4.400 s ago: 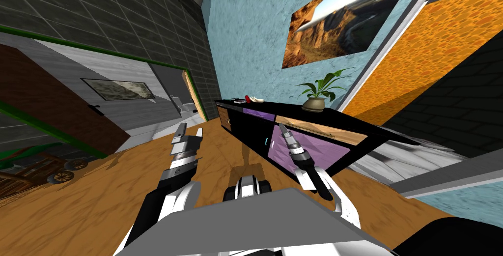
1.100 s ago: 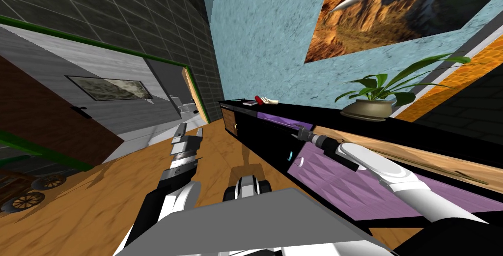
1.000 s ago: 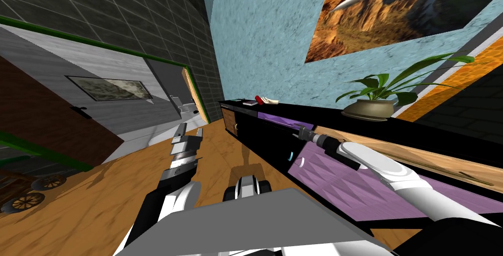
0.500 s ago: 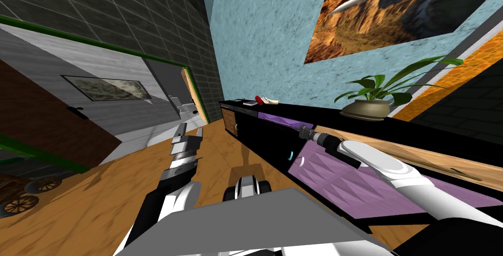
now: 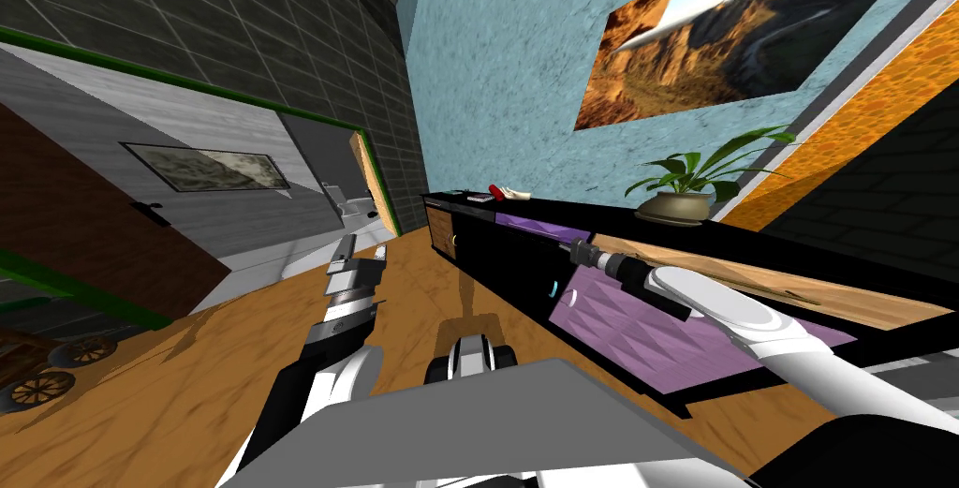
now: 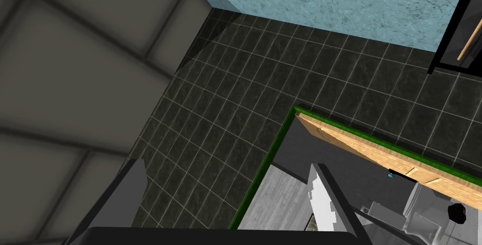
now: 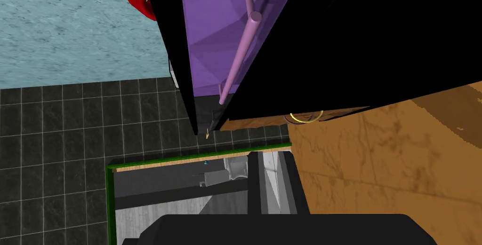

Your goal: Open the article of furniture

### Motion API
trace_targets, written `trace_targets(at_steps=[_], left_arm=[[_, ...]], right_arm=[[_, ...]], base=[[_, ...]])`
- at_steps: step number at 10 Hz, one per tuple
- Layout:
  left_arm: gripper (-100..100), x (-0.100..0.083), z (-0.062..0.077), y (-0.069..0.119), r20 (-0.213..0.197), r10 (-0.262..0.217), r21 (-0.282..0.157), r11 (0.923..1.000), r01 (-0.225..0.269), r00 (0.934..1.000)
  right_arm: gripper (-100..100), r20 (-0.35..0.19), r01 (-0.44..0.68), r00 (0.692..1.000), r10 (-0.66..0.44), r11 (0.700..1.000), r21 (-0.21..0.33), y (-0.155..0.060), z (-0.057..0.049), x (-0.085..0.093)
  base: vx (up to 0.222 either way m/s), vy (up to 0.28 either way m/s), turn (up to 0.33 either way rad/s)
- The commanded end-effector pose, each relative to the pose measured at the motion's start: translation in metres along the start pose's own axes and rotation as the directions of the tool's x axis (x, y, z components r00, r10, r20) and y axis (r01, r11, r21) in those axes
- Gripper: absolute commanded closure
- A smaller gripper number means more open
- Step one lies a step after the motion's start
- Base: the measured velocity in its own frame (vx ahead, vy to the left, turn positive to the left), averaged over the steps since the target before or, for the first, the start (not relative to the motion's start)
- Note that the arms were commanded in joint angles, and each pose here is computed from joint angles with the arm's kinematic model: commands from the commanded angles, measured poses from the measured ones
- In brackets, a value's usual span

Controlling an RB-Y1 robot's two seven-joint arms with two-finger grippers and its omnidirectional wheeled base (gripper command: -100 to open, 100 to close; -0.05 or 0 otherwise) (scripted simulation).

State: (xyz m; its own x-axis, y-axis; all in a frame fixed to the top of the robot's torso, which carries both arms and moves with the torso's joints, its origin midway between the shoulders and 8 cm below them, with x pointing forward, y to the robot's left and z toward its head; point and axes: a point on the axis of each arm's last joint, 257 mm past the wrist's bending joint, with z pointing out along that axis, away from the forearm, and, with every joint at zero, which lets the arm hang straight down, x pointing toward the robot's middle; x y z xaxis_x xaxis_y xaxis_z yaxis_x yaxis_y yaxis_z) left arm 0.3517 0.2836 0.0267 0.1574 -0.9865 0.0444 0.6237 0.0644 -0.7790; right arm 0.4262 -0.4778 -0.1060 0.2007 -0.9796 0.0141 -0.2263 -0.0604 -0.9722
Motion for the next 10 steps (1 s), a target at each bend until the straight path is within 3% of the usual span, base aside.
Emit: trace_targets(at_steps=[1, 5, 6, 10], left_arm=[[0, -0.0001, 0.0000, 0.0000, 0.000, 0.000, 0.000, 1.0000, 0.000, 1.0000], [0, 0.0000, 0.0000, 0.0000, 0.000, 0.000, 0.000, 1.0000, 0.000, 1.0000], [0, 0.0000, 0.0000, 0.0000, 0.000, 0.000, 0.000, 1.0000, 0.000, 1.0000], [0, 0.0002, 0.0001, 0.0000, 0.000, -0.001, 0.000, 1.0000, 0.001, 1.0000]], right_arm=[[-100, -0.002, 0.005, 1.000, -0.005, 1.000, -0.005, -0.0067, -0.0008, 0.0050], [-100, -0.004, 0.009, 1.000, -0.009, 1.000, -0.007, -0.0111, -0.0017, 0.0082], [100, -0.004, 0.009, 1.000, -0.009, 1.000, -0.007, -0.0111, -0.0016, 0.0082], [100, 0.016, 0.007, 1.000, -0.007, 1.000, -0.008, -0.0120, -0.0015, -0.0005]], base=[[0.102, -0.111, 0.015], [0.092, -0.073, 0.007], [0.010, -0.005, 0.002], [-0.130, 0.122, -0.041]])
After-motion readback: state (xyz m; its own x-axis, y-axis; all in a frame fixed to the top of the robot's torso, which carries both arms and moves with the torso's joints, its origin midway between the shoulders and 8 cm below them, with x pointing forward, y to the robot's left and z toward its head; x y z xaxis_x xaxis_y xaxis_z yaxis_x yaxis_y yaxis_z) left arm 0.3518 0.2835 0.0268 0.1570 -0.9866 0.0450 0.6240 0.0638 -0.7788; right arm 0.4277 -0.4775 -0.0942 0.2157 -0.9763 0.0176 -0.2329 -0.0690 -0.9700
